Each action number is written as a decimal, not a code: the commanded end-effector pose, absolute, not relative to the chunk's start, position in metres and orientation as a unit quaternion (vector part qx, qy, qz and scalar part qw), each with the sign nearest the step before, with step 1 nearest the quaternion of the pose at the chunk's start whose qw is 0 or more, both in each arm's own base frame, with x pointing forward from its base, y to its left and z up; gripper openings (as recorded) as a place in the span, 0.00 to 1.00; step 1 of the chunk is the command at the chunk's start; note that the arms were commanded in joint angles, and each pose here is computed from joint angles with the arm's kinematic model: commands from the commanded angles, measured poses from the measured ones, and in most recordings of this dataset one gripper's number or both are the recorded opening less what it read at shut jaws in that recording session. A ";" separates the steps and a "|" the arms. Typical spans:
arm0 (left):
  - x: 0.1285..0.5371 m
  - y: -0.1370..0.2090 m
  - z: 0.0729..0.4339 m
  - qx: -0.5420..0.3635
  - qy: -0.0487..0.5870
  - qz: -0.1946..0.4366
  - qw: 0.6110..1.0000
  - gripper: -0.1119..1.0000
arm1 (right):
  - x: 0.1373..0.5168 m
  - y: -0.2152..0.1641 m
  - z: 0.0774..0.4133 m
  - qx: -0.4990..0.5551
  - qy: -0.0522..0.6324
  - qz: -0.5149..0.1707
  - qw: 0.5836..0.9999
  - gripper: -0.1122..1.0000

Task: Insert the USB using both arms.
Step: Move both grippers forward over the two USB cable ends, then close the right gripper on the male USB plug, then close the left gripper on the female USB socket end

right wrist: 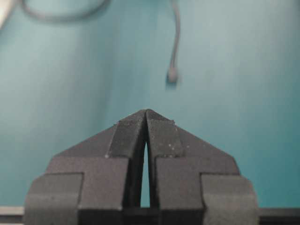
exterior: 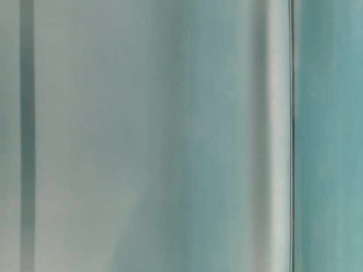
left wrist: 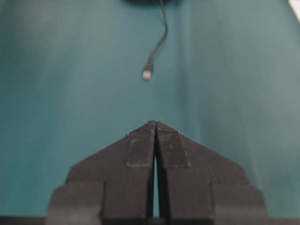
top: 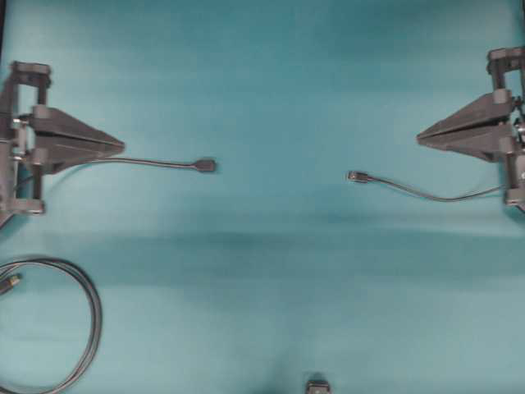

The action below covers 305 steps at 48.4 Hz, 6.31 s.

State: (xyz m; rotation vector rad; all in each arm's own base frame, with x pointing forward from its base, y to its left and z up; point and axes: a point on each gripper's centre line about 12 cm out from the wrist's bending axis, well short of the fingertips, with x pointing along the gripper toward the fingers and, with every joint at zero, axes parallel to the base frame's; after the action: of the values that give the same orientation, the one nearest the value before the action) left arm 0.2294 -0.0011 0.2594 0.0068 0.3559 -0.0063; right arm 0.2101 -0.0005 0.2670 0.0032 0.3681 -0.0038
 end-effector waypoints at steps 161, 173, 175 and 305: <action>0.305 0.014 0.159 -0.032 0.409 0.030 0.911 0.81 | 0.290 -0.014 0.108 0.094 0.543 -0.082 0.831 0.57; 0.305 0.014 0.159 -0.032 0.409 0.030 0.912 0.82 | 0.296 -0.014 0.100 0.103 0.551 -0.090 0.823 0.57; 0.305 0.014 0.159 -0.032 0.409 0.030 0.911 0.81 | 0.295 -0.014 0.099 0.106 0.552 -0.092 0.822 0.57; 0.343 0.029 0.097 -0.039 0.494 0.045 0.867 0.81 | 0.300 0.018 0.099 0.096 0.576 -0.068 0.809 0.28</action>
State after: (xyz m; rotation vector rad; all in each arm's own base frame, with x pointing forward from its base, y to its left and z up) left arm 0.3352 0.0269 0.0897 -0.0768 1.0672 0.0889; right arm 0.2940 0.0124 0.0905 0.2084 1.2574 -0.1655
